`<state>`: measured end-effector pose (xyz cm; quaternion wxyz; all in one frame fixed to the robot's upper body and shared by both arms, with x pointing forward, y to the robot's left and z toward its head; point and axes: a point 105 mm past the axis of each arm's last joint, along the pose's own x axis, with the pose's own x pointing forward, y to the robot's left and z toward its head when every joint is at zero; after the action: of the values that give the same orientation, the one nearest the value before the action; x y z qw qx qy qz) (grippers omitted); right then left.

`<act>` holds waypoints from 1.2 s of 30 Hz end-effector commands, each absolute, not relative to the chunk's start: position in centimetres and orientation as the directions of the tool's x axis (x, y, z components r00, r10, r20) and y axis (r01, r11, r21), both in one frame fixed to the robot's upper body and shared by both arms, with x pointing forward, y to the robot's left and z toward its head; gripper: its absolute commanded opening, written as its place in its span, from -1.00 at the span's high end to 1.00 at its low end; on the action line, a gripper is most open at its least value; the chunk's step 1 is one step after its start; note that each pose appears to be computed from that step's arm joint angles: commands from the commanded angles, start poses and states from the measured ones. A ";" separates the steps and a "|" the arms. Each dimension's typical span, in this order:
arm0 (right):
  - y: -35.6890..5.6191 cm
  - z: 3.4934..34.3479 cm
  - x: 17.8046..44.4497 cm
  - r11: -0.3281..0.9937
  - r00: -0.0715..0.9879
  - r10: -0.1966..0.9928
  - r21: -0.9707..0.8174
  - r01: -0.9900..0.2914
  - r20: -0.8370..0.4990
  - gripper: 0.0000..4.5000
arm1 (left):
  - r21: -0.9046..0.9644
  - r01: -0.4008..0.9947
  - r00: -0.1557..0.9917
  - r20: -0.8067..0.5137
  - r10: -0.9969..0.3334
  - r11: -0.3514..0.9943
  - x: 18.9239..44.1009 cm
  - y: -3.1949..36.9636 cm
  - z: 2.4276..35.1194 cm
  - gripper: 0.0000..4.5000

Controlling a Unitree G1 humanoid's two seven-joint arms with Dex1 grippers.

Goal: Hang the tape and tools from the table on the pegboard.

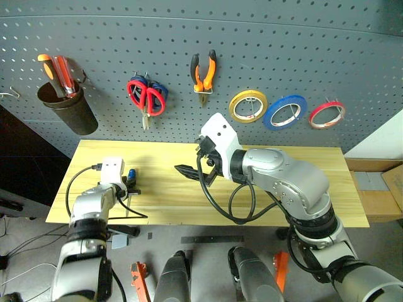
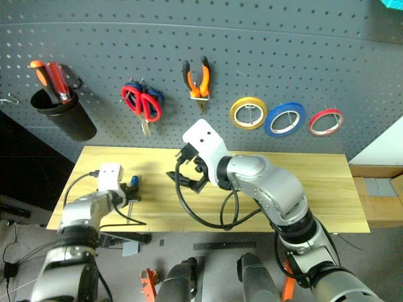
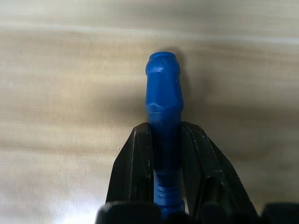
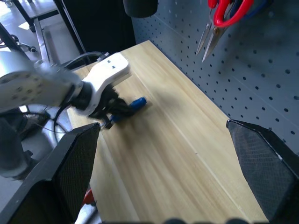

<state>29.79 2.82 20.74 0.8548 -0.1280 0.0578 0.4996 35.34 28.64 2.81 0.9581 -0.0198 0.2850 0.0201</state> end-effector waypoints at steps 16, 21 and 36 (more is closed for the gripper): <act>0.6 28.2 27.8 0.299 0.323 0.946 -0.429 -0.852 0.019 -1.00 | 0.378 -0.132 0.870 0.487 -0.076 0.916 30.8 26.6 29.6 0.79; 1.0 29.7 28.8 0.335 0.341 0.937 -0.452 -0.827 0.072 -1.00 | 0.285 -0.250 0.756 0.654 0.002 0.925 31.8 29.4 36.0 0.79; 2.7 31.1 29.3 0.359 0.344 0.931 -0.483 -0.798 0.123 -1.00 | 0.201 -0.290 0.749 0.656 0.092 0.936 37.5 32.7 34.4 0.79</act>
<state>30.28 2.59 29.63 0.8116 -0.1665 -0.1582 0.5372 38.15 32.93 32.83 0.9375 0.1352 -0.3058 0.0962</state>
